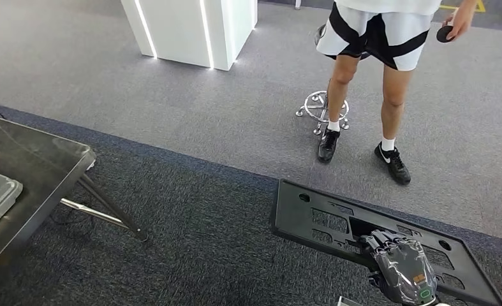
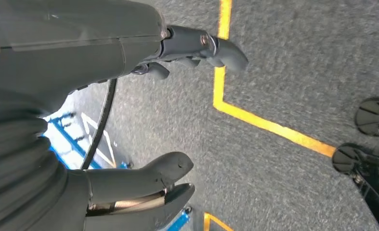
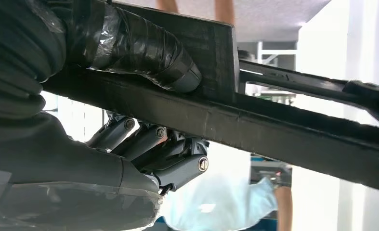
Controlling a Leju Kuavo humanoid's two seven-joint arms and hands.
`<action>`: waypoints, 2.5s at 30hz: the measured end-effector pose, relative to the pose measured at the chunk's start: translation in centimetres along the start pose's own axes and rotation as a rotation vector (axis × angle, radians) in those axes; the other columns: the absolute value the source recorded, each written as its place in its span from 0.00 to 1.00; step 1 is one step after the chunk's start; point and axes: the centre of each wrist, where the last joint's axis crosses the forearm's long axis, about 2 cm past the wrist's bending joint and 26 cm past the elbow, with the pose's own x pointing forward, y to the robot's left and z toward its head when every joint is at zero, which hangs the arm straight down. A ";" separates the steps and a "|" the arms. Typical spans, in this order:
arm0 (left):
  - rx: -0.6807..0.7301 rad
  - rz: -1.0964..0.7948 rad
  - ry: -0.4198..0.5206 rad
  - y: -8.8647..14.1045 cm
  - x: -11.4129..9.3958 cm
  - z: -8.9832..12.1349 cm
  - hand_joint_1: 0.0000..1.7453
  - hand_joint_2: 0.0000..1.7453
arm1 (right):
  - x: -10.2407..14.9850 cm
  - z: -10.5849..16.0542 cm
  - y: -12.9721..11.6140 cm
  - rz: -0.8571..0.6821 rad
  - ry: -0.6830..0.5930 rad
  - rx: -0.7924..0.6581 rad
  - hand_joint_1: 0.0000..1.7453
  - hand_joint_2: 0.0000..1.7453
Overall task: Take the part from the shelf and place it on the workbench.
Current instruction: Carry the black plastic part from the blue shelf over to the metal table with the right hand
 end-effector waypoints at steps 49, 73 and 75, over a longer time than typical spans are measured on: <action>-0.017 0.023 -0.027 -1.2 -1.1 -0.2 0.00 1.00 | -1.0 1.6 -2.1 0.041 0.051 -0.011 1.00 1.00; -0.037 -0.011 -0.048 0.0 0.6 -0.2 0.00 1.00 | -3.5 -4.2 -3.5 0.048 -0.031 -0.024 1.00 1.00; -0.034 -0.013 -0.047 0.2 0.6 0.0 0.00 1.00 | -3.6 -4.9 -3.5 0.058 -0.039 -0.017 1.00 1.00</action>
